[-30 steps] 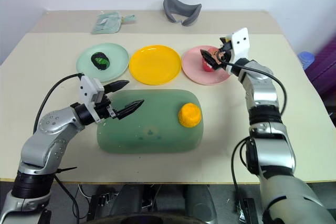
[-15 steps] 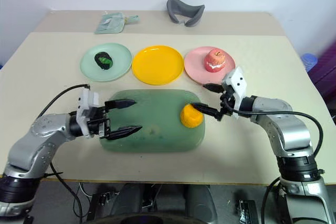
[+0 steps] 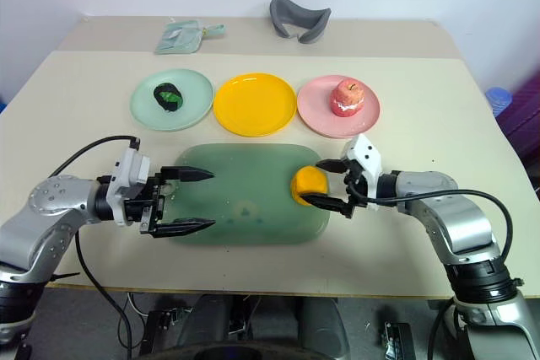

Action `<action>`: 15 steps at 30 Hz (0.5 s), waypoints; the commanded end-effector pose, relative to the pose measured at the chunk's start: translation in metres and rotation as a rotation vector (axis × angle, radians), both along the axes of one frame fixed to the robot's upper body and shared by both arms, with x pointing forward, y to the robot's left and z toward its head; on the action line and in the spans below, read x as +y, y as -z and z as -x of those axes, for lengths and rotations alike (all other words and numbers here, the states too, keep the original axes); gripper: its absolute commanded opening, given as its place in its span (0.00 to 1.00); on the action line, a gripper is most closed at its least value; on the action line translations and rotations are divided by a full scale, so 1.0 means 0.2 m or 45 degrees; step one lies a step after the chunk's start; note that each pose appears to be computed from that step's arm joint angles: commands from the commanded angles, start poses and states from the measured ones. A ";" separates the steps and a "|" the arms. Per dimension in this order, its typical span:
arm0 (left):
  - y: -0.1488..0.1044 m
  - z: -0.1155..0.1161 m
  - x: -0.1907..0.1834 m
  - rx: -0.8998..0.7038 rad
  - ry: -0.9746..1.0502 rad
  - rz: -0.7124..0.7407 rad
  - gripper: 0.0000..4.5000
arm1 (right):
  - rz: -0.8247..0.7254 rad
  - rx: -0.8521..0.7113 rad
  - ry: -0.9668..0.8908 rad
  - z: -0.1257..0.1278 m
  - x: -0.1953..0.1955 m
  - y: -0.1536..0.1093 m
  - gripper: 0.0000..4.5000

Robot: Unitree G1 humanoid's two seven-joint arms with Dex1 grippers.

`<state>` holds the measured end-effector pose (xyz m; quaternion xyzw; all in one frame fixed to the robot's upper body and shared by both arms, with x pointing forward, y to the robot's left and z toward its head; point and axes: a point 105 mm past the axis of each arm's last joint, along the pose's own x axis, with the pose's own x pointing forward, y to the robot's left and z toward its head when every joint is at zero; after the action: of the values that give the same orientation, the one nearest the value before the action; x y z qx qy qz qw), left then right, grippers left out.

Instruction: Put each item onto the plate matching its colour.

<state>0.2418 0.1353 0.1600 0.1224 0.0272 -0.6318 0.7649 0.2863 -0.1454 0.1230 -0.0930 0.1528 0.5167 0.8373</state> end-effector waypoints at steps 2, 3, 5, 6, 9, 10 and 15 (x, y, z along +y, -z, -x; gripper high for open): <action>-0.04 0.00 -0.01 -0.058 0.011 -0.006 1.00 | 0.008 -0.042 -0.019 0.00 0.02 -0.01 0.99; -0.04 0.00 -0.01 -0.061 0.008 -0.002 1.00 | 0.005 -0.046 -0.004 -0.01 0.02 0.00 0.94; -0.04 -0.01 -0.01 -0.067 -0.007 0.010 1.00 | -0.008 -0.058 -0.003 -0.01 0.03 -0.01 0.81; -0.04 -0.01 -0.01 -0.070 -0.013 0.014 1.00 | -0.015 -0.062 -0.003 -0.01 0.04 -0.01 0.69; -0.04 -0.03 0.00 -0.079 -0.061 0.027 1.00 | -0.030 -0.116 0.029 -0.05 0.05 -0.05 0.58; -0.04 -0.04 0.00 -0.084 -0.077 0.032 1.00 | -0.033 -0.131 0.031 -0.06 0.05 -0.05 0.58; -0.07 -0.12 0.01 -0.106 -0.292 0.169 1.00 | -0.145 -0.261 0.051 -0.19 0.14 -0.18 0.58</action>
<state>0.2603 0.1312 0.1638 0.0891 -0.0134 -0.5667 0.8190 0.3142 -0.1229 0.1392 -0.0839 0.0845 0.5020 0.8566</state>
